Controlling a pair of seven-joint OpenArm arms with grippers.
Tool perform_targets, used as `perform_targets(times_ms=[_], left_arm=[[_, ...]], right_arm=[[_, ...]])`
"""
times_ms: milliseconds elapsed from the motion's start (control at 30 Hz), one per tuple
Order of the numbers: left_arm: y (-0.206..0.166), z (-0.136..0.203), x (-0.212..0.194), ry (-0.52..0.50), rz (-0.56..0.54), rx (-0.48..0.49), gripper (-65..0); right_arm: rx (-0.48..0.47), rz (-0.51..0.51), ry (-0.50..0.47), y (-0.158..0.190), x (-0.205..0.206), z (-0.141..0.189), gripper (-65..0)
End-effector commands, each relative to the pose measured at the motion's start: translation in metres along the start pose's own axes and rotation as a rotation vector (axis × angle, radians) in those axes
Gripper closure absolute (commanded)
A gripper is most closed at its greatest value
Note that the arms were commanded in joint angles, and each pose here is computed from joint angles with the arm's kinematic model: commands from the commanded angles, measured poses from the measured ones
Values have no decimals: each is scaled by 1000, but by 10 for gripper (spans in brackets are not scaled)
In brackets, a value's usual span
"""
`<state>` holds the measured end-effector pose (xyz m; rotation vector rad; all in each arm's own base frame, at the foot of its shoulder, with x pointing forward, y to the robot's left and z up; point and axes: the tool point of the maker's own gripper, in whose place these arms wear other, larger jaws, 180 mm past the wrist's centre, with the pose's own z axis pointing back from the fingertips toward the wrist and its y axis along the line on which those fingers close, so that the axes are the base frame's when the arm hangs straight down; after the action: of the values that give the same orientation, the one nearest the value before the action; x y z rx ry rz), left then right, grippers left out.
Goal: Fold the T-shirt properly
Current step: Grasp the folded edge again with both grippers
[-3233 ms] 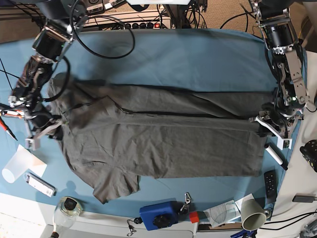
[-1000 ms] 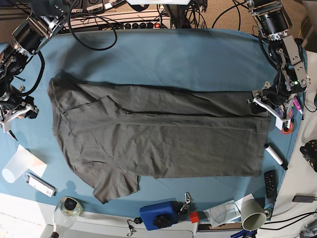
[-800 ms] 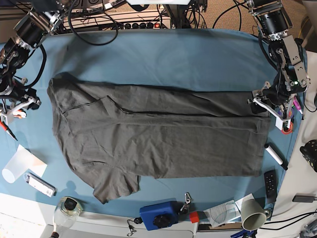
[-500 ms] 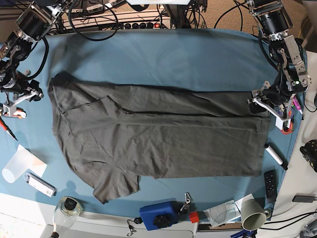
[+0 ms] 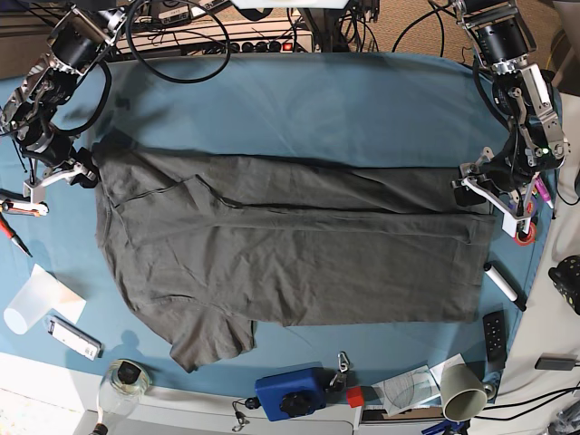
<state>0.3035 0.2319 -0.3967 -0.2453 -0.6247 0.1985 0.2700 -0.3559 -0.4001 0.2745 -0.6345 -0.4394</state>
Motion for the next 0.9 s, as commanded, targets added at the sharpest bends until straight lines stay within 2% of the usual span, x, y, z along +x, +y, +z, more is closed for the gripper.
perform_targets(times_ms=[0, 167, 300, 467, 500, 567, 667, 700, 867], left_arm=[[0, 2, -2, 24, -6, 1, -365], [0, 2, -2, 22, -5, 1, -365], [0, 2, -2, 22, -5, 1, -365], [0, 2, -2, 22, -5, 1, -362], [0, 2, -2, 22, -5, 1, -344], [0, 2, -2, 22, -5, 1, -258], [1, 2, -2, 22, 7, 6, -34], [2, 2, -2, 23, 15, 11, 0], [7, 2, -5, 41, 9, 32, 0]], right_arm=[[-37, 7, 112, -9, -24, -2, -157], [47, 14, 138, 6, -29, -1, -157], [48, 13, 137, 6, -29, -1, -148], [51, 23, 146, 9, -30, -3, -11], [50, 34, 157, 10, -32, -4, 0], [34, 71, 193, 12, -38, -8, 0], [0, 133, 211, 13, -41, -15, 0], [-13, 149, 207, 12, -40, -16, 0], [-26, 143, 175, 8, -34, -15, 0]])
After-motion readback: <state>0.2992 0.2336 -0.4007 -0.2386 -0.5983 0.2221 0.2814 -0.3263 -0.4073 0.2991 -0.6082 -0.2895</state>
